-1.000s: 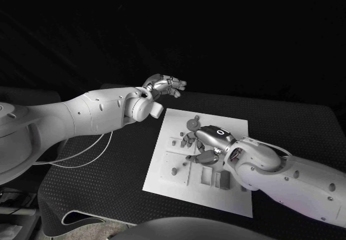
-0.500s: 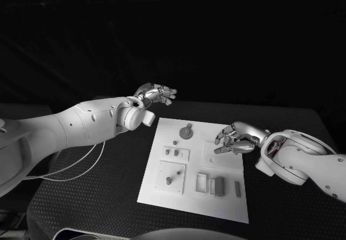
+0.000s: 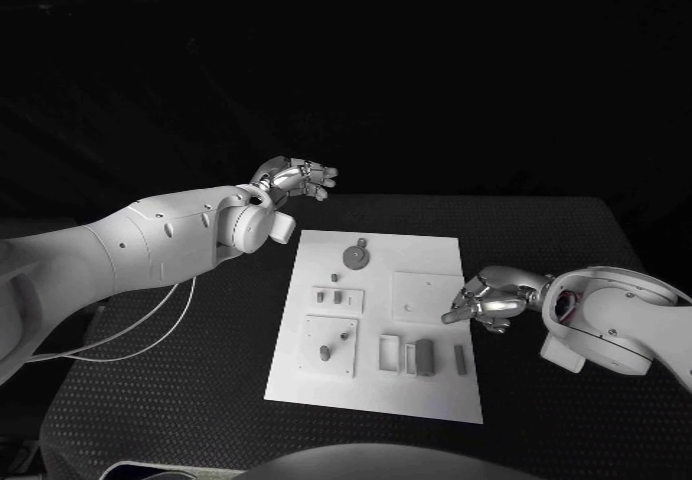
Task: Assemble the parts on the task board
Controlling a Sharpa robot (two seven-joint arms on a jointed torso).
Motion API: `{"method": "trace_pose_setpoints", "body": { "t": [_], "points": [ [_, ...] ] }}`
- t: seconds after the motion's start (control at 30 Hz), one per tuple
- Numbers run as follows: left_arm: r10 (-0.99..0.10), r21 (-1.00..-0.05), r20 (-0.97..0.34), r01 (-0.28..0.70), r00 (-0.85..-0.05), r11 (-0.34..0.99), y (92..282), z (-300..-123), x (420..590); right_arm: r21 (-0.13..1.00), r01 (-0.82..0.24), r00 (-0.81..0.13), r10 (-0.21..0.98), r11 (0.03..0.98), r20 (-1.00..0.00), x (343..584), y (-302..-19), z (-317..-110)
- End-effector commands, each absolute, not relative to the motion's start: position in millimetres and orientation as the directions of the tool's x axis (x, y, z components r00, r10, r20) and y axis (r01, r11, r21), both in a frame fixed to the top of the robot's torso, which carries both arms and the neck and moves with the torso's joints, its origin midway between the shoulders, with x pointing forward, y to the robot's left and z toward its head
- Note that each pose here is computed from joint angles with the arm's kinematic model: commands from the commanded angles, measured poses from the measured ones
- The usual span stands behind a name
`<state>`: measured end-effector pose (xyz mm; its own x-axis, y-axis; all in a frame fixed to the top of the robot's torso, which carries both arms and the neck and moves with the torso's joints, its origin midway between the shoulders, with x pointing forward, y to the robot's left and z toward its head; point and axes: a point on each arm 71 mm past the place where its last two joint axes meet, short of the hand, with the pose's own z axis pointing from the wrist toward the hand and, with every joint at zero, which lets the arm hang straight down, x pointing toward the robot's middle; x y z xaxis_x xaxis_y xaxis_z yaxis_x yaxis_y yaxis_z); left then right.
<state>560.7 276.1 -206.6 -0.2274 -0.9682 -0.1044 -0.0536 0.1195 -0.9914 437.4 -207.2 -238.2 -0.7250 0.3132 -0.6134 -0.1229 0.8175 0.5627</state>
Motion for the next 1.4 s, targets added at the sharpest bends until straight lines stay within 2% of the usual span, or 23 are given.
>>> {"method": "trace_pose_setpoints", "body": {
  "t": [0.03,0.1,0.23,0.37,1.0,1.4],
  "points": [
    [-0.966,-0.993,-0.092,-0.044,-0.242,0.105,273.8,-206.5,560.5,0.491,-0.003,-0.827,0.273,0.871,-0.49,423,-209,-254],
    [-0.966,-0.993,-0.092,-0.044,-0.241,0.105,273.7,-206.6,560.5,0.474,0.035,-0.845,0.279,0.88,-0.456,418,-209,-261],
    [-0.965,-0.994,-0.089,-0.044,-0.246,0.103,271.3,-206.9,560.5,0.442,0.058,-0.844,0.28,0.895,-0.458,413,-206,-272],
    [-0.965,-0.994,-0.087,-0.045,-0.249,0.101,269.5,-207.3,560.6,0.416,0.054,-0.825,0.275,0.908,-0.493,416,-200,-277],
    [-0.96,-0.995,-0.077,-0.048,-0.268,0.093,261.5,-207.3,558.7,0.37,0.063,-0.81,0.264,0.927,-0.524,413,-178,-304],
    [-0.959,-0.995,-0.074,-0.048,-0.273,0.091,260.3,-207.2,557.8,0.37,0.045,-0.811,0.25,0.928,-0.528,413,-167,-309]
  ]
}}
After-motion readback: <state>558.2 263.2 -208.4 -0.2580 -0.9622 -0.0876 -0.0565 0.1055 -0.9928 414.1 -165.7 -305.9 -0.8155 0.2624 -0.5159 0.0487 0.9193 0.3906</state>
